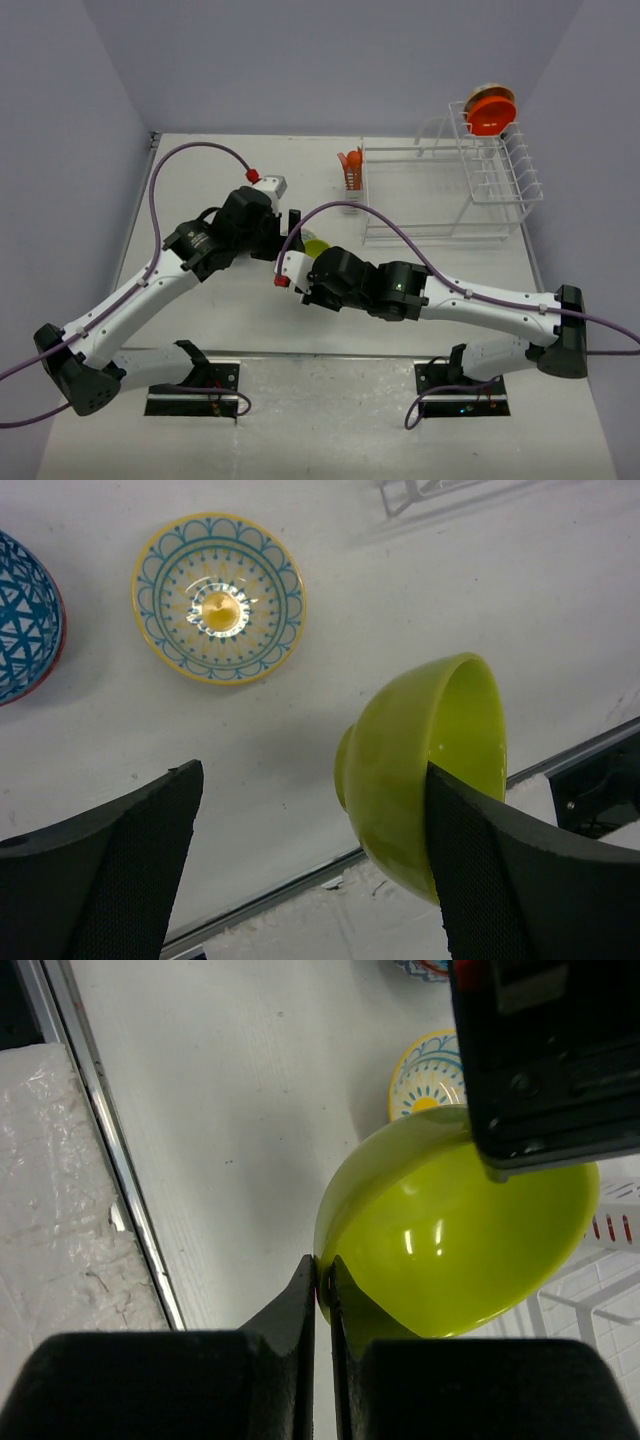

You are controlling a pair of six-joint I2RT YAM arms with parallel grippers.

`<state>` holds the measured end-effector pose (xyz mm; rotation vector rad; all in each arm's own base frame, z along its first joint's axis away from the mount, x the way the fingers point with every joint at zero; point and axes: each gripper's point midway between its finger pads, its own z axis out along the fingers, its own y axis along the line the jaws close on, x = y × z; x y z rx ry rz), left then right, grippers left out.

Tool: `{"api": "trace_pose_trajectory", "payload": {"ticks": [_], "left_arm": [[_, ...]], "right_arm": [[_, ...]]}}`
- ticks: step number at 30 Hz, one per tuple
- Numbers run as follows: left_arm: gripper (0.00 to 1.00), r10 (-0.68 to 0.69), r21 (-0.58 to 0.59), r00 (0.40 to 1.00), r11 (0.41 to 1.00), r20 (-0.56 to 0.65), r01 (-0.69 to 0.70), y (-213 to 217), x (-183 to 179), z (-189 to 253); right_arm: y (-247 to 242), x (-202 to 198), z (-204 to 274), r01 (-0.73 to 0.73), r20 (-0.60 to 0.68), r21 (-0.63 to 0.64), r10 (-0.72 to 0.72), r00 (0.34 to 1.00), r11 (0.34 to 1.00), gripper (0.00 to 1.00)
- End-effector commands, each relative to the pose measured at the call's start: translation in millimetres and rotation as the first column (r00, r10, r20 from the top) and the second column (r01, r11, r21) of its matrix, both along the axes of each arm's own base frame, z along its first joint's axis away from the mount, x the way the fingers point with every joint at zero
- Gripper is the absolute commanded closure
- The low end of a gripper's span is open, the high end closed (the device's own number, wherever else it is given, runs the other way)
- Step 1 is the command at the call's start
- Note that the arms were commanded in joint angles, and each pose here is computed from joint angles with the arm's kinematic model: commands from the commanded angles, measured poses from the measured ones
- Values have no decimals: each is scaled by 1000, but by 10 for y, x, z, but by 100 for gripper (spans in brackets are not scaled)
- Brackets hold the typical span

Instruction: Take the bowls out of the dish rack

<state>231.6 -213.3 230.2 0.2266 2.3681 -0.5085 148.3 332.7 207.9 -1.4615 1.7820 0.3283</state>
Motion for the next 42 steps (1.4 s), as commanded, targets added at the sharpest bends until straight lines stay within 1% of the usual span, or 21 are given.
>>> {"api": "trace_pose_trajectory", "payload": {"ticks": [1, 5, 8, 9, 11, 12, 13, 19, 22, 23, 24, 25, 28, 30, 31, 34, 35, 37, 40, 41, 42], "left_arm": [[14, -48, -54, 999, 997, -4, 48, -149, -64, -14], [16, -64, -37, 998, 997, -3, 64, -252, -92, -44], [40, -24, -8, 1000, 1000, 13, 24, -187, -44, -37], [61, 16, 26, 1000, 1000, 24, -16, -100, -6, -54], [80, 40, 58, 999, 997, 25, -42, -40, 18, -94], [94, 52, 79, 998, 995, 22, -53, -12, 32, -137], [100, 53, 82, 998, 995, 17, -54, -13, 36, -161], [100, 56, 83, 998, 995, -2, -55, -37, 24, -312], [100, 113, 109, 994, 988, 13, -114, 82, 42, -403], [100, 154, 135, 988, 979, 1, -153, 168, 27, -535], [100, 245, 162, 970, 956, 8, -243, 309, 43, -674], [100, 246, 183, 969, 953, -4, -241, 345, 10, -767], [100, 346, 194, 938, 922, -21, -335, 479, -41, -1061], [100, 434, 153, 901, 890, 5, -430, 577, -18, -1129], [100, 470, 178, 883, 869, -2, -462, 709, -76, -1308], [100, 537, 130, 843, 838, -23, -530, 857, -128, -1489], [100, 540, 80, 842, 840, -15, -537, 834, -108, -1450], [100, 549, 65, 835, 835, -25, -547, 875, -117, -1530], [100, 547, 80, 835, 836, -55, -542, 889, -118, -1645], [100, 542, 87, 838, 839, -65, -537, 868, -118, -1692], [100, 542, 86, 838, 840, -71, -536, 862, -121, -1717]], "right_arm": [[118, 137, 399, -10, 115, 96, -1, 993, 995, 100], [165, 181, 455, -9, 136, 97, -5, 991, 995, 100], [161, 204, 500, 1, 151, 121, -20, 988, 993, 100], [163, 216, 510, 5, 157, 128, -25, 987, 992, 100], [173, 230, 502, 9, 160, 122, -29, 987, 992, 100], [174, 233, 491, 10, 160, 116, -29, 987, 993, 100], [190, 238, 482, 11, 159, 113, -29, 987, 993, 100], [272, 264, 367, 16, 152, 103, -31, 988, 995, 100], [270, 268, 304, 29, 142, 109, -44, 989, 994, 97], [260, 274, 298, 41, 144, 122, -58, 988, 992, 73], [241, 280, 431, 60, 145, 198, -90, 985, 978, 2], [226, 273, 371, 60, 142, 186, -87, 986, 981, 1], [131, 246, 530, 76, 139, 263, -116, 984, 962, 1], [53, 268, 623, 110, 135, 311, -159, 978, 944, 1], [-58, 298, 689, 141, 140, 339, -198, 970, 930, 1], [-268, 359, 772, 220, 115, 402, -288, 951, 889, 1], [-347, 402, 799, 254, 115, 415, -327, 938, 874, 1], [-482, 477, 783, 302, 99, 431, -378, 921, 850, 1], [-750, 639, 847, 389, 33, 492, -463, 886, 779, 1], [-836, 659, 909, 429, -36, 539, -489, 871, 725, 1], [-864, 677, 931, 437, -73, 563, -484, 872, 701, 1]]}}
